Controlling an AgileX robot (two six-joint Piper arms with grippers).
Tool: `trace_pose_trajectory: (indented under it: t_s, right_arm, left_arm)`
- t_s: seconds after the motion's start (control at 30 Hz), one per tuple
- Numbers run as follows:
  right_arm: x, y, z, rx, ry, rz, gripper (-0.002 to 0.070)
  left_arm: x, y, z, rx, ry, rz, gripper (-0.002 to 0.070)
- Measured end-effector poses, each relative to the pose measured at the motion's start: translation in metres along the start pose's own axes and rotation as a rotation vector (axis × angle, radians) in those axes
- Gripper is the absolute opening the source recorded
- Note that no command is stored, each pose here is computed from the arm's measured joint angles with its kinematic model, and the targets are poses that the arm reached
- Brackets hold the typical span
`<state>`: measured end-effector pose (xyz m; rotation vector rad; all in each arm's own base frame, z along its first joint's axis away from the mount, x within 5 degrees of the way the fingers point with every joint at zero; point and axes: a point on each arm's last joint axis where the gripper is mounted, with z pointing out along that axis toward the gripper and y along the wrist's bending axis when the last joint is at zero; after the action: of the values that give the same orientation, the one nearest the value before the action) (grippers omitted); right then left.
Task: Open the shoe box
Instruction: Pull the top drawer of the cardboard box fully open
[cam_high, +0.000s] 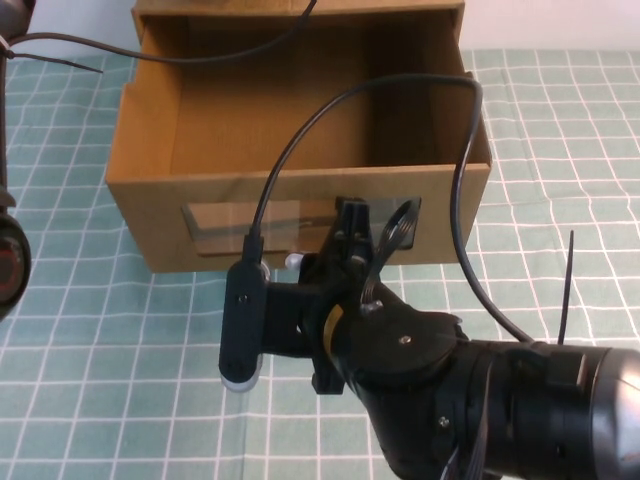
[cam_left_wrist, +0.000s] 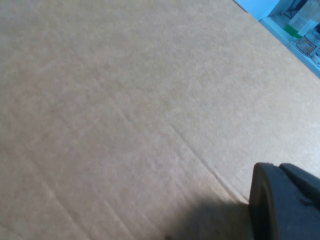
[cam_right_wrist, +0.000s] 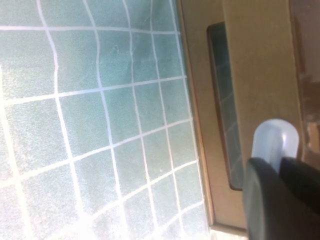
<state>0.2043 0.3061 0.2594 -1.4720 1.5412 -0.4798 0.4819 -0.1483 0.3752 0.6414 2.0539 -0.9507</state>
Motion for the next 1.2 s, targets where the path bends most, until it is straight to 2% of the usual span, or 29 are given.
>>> trace_pose_trajectory:
  t_s: [0.1,0.17,0.3,0.4,0.5,0.63,0.8,0.87,0.93,1.0,1.07,1.13,1.2]
  right_arm:
    - [0.001,0.001,0.000,-0.008,0.003,0.009,0.0046]
    - [0.002,0.004,0.000,-0.020,0.010,0.018,0.0117]
    - [0.002,0.005,0.000,-0.035,0.011,0.033,0.0345]
    - [-0.002,0.003,-0.006,-0.053,-0.042,0.052,0.0461]
    - [-0.009,-0.010,-0.023,-0.070,-0.146,0.101,0.0504]
    - [-0.015,-0.030,-0.052,-0.097,-0.290,0.199,0.0519]
    - [-0.014,-0.051,-0.083,-0.103,-0.404,0.303,0.0519]
    - [-0.013,-0.060,-0.094,-0.093,-0.435,0.329,0.0510]
    - [-0.010,-0.067,-0.105,-0.078,-0.460,0.348,0.0470]
    - [-0.007,-0.075,-0.114,-0.061,-0.482,0.362,0.0395]
    - [-0.004,-0.082,-0.124,-0.040,-0.504,0.373,0.0293]
    - [0.002,-0.091,-0.136,-0.009,-0.522,0.385,0.0150]
    - [0.009,-0.100,-0.148,0.026,-0.525,0.401,0.0065]
  left_arm:
    - [0.000,0.001,-0.001,-0.003,-0.003,-0.001,-0.0006]
    - [0.000,0.002,-0.001,-0.004,-0.003,-0.003,-0.0006]
    - [0.000,0.002,-0.001,-0.005,-0.004,-0.003,-0.0006]
    - [-0.002,0.001,-0.003,-0.005,-0.013,0.003,-0.0006]
    - [-0.004,-0.001,-0.005,-0.010,-0.020,0.007,-0.0006]
    - [-0.009,-0.003,-0.012,-0.042,-0.026,0.032,-0.0006]
    - [-0.017,-0.013,-0.028,-0.082,-0.042,0.075,-0.0006]
    - [-0.025,-0.025,-0.040,-0.086,-0.072,0.099,-0.0005]
    - [-0.034,-0.041,-0.056,-0.093,-0.108,0.131,-0.0006]
    - [-0.042,-0.057,-0.074,-0.105,-0.147,0.164,-0.0006]
    - [-0.050,-0.074,-0.093,-0.134,-0.183,0.188,-0.0006]
    - [-0.055,-0.088,-0.111,-0.170,-0.210,0.208,-0.0005]
    - [-0.059,-0.104,-0.131,-0.209,-0.239,0.218,-0.0006]
